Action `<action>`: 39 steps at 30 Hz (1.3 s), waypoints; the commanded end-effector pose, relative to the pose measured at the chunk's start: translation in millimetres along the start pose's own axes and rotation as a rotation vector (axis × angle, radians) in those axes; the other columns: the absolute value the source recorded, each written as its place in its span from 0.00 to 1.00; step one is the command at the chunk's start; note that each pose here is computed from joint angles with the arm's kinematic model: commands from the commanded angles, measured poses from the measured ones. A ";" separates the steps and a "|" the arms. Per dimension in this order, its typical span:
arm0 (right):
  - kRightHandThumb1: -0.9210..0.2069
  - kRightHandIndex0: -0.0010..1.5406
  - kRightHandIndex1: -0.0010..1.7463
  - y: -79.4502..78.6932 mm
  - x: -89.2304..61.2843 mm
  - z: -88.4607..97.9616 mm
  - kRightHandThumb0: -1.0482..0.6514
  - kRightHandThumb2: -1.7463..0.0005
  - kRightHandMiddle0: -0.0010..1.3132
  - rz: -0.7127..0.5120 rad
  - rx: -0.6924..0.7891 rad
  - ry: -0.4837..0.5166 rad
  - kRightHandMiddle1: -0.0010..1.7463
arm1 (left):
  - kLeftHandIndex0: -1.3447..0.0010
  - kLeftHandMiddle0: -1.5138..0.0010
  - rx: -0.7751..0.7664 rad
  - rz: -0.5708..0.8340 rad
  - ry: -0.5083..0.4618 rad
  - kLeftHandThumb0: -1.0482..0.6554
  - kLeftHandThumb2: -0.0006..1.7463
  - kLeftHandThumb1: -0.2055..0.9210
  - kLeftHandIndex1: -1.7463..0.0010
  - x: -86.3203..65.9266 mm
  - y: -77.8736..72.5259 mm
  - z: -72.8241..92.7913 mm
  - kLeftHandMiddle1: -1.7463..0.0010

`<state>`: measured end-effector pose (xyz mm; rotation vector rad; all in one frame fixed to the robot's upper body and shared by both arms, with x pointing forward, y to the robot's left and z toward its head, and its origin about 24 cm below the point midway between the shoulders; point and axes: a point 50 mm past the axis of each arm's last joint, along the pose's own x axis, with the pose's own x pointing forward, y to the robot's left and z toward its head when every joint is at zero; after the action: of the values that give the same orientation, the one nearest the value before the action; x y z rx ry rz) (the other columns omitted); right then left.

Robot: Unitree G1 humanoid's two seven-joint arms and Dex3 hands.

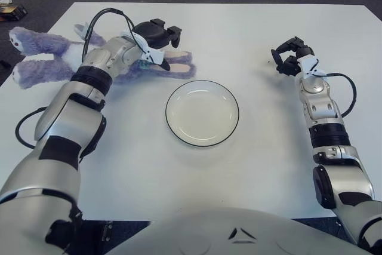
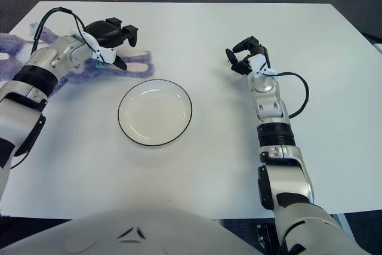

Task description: Put the doll into the plate.

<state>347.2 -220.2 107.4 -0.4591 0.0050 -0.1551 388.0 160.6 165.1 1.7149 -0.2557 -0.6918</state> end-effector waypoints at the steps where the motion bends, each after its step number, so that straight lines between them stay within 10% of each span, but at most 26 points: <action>1: 0.15 0.48 1.00 -0.6 -1.9 -1.9 0.39 0.60 0.26 0.000 -0.008 0.006 0.97 | 0.87 0.78 -0.038 -0.069 0.063 0.17 0.04 1.00 0.73 -17.2 7.4 -13.6 0.79; 18: 0.14 0.47 1.00 2.1 -3.4 -2.5 0.39 0.61 0.27 0.010 -0.004 0.011 0.97 | 0.81 0.79 -0.025 -0.032 0.171 0.10 0.08 1.00 0.91 -86.3 31.5 -19.4 1.00; 39: 0.14 0.47 1.00 4.1 -2.4 -4.1 0.40 0.62 0.27 0.019 0.002 0.015 0.96 | 0.82 0.83 0.046 0.008 0.240 0.08 0.08 1.00 0.95 -112.5 26.6 -22.4 1.00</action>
<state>344.5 -218.3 101.6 -0.4553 0.0256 -0.1433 318.2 224.8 225.8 1.7977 -0.1031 -0.4936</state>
